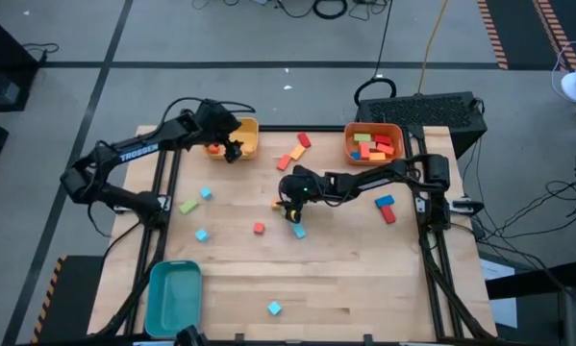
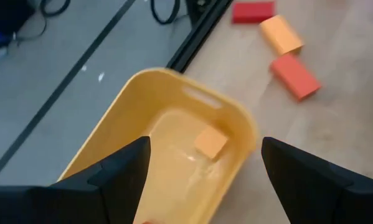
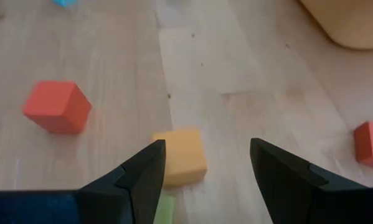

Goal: Sort blocks by size
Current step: Put the small yellow block into the yellow bin

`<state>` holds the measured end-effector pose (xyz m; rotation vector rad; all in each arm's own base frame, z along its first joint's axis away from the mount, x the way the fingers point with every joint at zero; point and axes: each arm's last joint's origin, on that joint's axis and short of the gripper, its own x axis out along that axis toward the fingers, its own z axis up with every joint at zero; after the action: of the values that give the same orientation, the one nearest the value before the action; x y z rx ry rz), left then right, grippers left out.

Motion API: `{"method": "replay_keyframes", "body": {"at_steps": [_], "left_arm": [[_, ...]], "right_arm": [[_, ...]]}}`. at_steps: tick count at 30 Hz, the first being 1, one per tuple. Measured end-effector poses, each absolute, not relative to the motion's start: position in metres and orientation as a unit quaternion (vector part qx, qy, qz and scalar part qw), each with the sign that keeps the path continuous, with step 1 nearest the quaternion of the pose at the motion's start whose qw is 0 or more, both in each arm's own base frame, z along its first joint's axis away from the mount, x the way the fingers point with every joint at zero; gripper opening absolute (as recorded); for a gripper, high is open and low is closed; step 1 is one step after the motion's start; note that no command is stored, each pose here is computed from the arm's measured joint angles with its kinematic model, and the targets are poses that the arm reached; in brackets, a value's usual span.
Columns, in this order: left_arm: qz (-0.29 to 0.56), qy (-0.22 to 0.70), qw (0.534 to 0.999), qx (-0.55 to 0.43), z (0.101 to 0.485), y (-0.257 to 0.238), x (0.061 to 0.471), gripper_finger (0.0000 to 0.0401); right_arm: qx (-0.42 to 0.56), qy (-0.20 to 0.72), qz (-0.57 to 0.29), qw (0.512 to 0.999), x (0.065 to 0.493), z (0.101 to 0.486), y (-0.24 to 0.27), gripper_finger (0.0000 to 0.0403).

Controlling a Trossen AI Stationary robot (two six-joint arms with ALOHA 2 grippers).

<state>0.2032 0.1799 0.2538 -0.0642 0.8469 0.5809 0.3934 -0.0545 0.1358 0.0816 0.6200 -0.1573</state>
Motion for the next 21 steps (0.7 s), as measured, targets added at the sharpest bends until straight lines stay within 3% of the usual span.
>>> {"method": "replay_keyframes", "body": {"at_steps": [9,21], "left_arm": [[0.174,0.375,0.910,-0.004,0.264,0.145,0.222,0.0308],[0.116,0.351,0.929,0.030,0.227,0.111,0.237,0.0308]], "right_arm": [[0.040,0.305,-0.036,0.951,0.397,0.126,-0.045,0.0222],[0.029,0.306,-0.045,0.950,0.398,0.123,-0.046,0.0222]]}}
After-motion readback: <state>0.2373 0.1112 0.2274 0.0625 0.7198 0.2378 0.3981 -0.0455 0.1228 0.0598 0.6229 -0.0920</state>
